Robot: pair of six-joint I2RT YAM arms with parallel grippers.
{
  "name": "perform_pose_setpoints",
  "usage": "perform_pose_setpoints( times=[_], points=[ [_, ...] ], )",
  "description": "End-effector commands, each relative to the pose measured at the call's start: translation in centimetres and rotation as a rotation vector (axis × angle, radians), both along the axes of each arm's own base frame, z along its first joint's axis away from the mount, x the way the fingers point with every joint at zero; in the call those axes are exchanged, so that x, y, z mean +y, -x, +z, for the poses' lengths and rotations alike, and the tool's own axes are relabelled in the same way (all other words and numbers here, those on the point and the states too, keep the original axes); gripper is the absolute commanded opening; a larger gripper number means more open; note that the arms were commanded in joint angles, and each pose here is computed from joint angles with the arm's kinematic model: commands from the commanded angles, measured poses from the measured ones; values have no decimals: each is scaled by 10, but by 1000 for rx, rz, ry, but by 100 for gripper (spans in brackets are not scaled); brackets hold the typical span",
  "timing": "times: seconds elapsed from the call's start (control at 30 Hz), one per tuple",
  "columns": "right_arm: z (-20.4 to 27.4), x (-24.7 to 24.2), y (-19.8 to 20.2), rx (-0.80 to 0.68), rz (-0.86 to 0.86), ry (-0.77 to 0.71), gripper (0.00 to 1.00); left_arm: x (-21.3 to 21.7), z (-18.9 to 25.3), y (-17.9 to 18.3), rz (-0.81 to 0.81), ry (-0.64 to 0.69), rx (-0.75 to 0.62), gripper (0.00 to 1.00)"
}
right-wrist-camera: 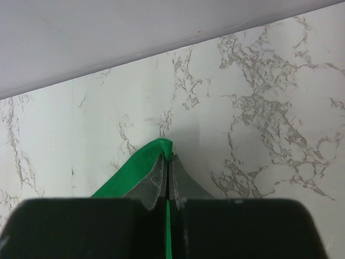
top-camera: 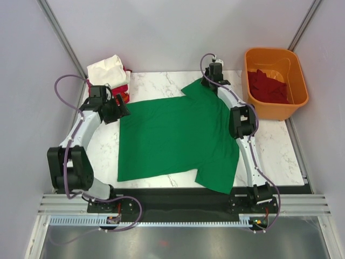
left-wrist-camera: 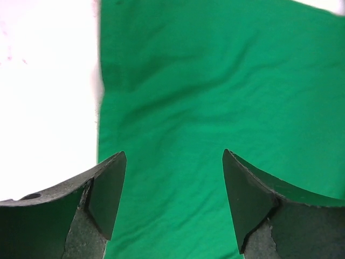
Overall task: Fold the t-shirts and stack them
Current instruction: Fold the tshirt
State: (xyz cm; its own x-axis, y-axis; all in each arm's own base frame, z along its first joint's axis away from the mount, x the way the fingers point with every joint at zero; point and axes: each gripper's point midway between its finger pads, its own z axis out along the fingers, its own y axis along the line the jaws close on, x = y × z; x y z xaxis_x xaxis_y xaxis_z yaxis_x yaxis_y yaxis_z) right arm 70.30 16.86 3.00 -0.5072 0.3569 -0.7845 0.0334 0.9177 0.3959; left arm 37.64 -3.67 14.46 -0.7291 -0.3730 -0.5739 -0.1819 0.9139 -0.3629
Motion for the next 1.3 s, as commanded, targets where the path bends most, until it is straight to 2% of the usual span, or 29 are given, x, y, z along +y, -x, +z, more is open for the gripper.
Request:
perform_pose_setpoints(
  times=[0.0,0.23,0.37,0.4,0.5,0.67,0.93,1.1,1.27],
  points=[
    [42,-11,-2,-46,-40,-11,0,21,-10,-21,22,-122,20,80],
    [99,-35,29,-77,-55,-53,0,45,-37,-65,45,-255,73,74],
    [106,-26,50,-72,-14,-106,0,56,-41,-112,66,-330,5,70],
    [106,-24,52,-65,-5,-117,0,42,-43,-119,35,-351,-13,70],
    [107,-21,64,-42,17,-130,0,39,-68,-133,21,-398,-3,68],
    [118,-27,85,-43,21,-108,0,33,-96,-141,57,-424,37,63],
    [137,-30,115,-52,47,-92,0,58,-99,-144,157,-528,37,57],
    [144,-33,125,-58,51,-71,0,64,-94,-149,167,-553,18,62],
    [154,-53,137,-57,18,-73,0,64,-115,-154,129,-544,50,68]
  ],
)
